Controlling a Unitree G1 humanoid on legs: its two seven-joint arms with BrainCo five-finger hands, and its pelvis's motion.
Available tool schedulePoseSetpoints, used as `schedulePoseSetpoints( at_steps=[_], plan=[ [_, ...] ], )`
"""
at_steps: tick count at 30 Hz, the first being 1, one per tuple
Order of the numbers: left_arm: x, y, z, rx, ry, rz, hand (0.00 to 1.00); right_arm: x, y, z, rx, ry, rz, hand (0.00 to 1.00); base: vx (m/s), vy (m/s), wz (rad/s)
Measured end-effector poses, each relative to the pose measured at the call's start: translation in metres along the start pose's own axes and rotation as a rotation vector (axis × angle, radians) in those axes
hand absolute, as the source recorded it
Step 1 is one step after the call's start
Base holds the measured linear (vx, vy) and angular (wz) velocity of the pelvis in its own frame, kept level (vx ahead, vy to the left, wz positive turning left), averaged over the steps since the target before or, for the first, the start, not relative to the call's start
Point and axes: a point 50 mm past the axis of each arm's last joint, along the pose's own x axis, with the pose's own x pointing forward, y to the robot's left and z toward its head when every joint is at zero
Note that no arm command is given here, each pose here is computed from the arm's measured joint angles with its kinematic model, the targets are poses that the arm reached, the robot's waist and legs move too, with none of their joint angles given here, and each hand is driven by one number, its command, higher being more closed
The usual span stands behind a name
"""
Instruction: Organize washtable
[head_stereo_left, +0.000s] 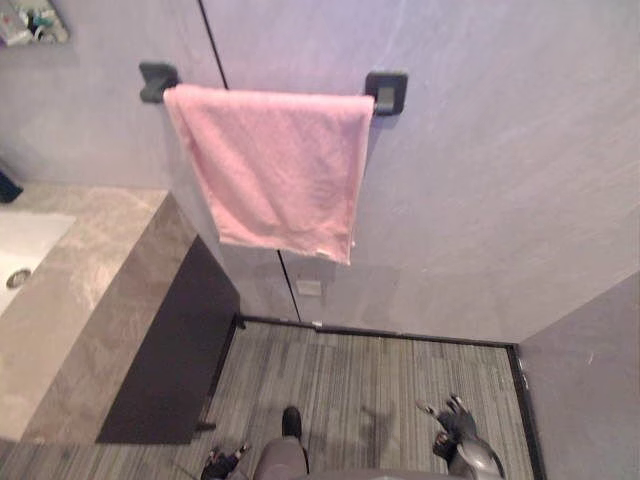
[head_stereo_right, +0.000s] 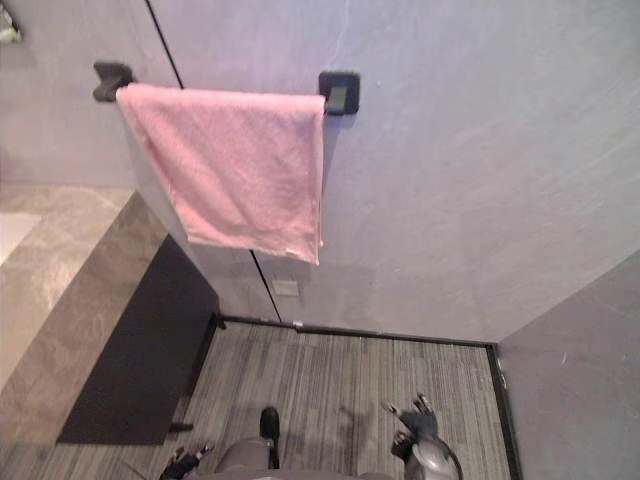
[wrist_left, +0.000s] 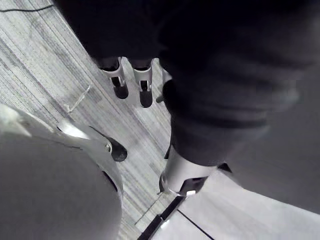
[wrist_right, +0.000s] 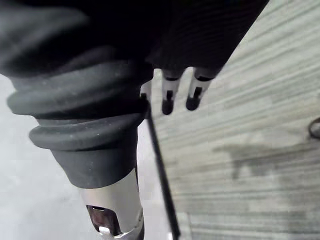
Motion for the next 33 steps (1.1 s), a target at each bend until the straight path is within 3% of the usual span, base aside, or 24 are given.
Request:
schedulePoseSetpoints(
  at_steps=[4, 12, 18, 21, 33],
  plan=[
    [0.001, -0.002, 0.004, 0.046, -0.004, -0.022, 0.0, 0.002, -0.015, -0.006, -0.089, 0.034, -0.045, 0.0, -0.29, -0.078, 0.7],
    [0.001, 0.015, 0.006, 0.111, -0.005, 0.009, 0.0, -0.022, -0.058, -0.062, -0.096, 0.228, -0.173, 0.0, -0.21, 0.096, 0.98],
    [0.001, 0.034, 0.007, 0.1, 0.012, 0.077, 0.0, -0.026, -0.053, -0.074, -0.036, 0.276, -0.171, 0.0, -0.1, 0.101, 2.1],
    [-0.001, 0.02, -0.003, 0.097, 0.035, 0.04, 0.0, -0.021, -0.065, -0.063, -0.048, 0.241, -0.197, 0.0, -0.07, 0.431, 1.21],
    [0.0, 0.041, 0.002, 0.208, 0.033, 0.106, 0.0, -0.028, -0.049, -0.077, 0.035, 0.285, -0.202, 0.0, -0.11, 0.277, 0.27]
  ],
)
